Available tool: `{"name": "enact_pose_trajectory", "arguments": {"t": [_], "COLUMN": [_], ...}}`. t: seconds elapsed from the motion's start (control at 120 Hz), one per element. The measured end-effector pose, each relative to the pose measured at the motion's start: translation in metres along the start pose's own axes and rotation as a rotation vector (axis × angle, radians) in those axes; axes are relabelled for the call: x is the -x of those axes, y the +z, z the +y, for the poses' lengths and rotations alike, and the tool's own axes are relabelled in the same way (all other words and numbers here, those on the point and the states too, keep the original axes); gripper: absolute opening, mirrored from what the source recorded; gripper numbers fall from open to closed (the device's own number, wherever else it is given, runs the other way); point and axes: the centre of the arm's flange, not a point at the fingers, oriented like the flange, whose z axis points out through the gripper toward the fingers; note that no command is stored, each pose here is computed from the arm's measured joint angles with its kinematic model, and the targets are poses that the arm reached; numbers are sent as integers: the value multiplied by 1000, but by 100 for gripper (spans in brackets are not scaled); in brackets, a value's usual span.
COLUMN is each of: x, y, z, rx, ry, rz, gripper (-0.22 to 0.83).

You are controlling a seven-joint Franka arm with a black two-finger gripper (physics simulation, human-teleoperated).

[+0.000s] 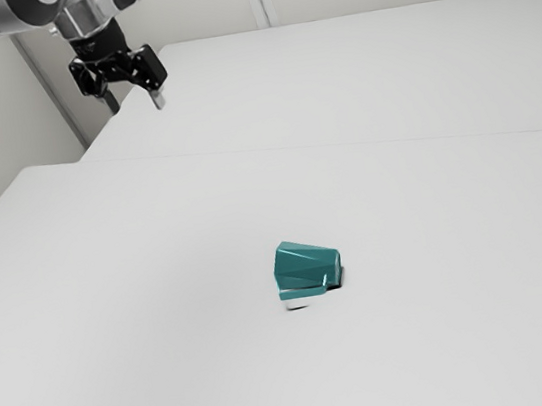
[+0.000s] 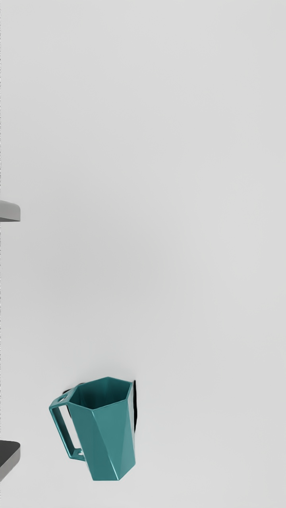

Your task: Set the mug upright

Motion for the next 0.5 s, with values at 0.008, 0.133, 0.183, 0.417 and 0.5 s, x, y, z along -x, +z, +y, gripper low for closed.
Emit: {"name": "enact_pose_trajectory", "arguments": {"t": [0.008,0.133,0.183,0.417,0.5], "x": [0,-1,-1,5,7], "y": [0,15,36,125,151], "z": [0,3,6,13,15], "rx": [0,16,44,109,128], "ry": [0,4,4,-14,-23], "rz": [-1,-31,-66,-176,-191], "gripper": [62,62,62,62,62]}}
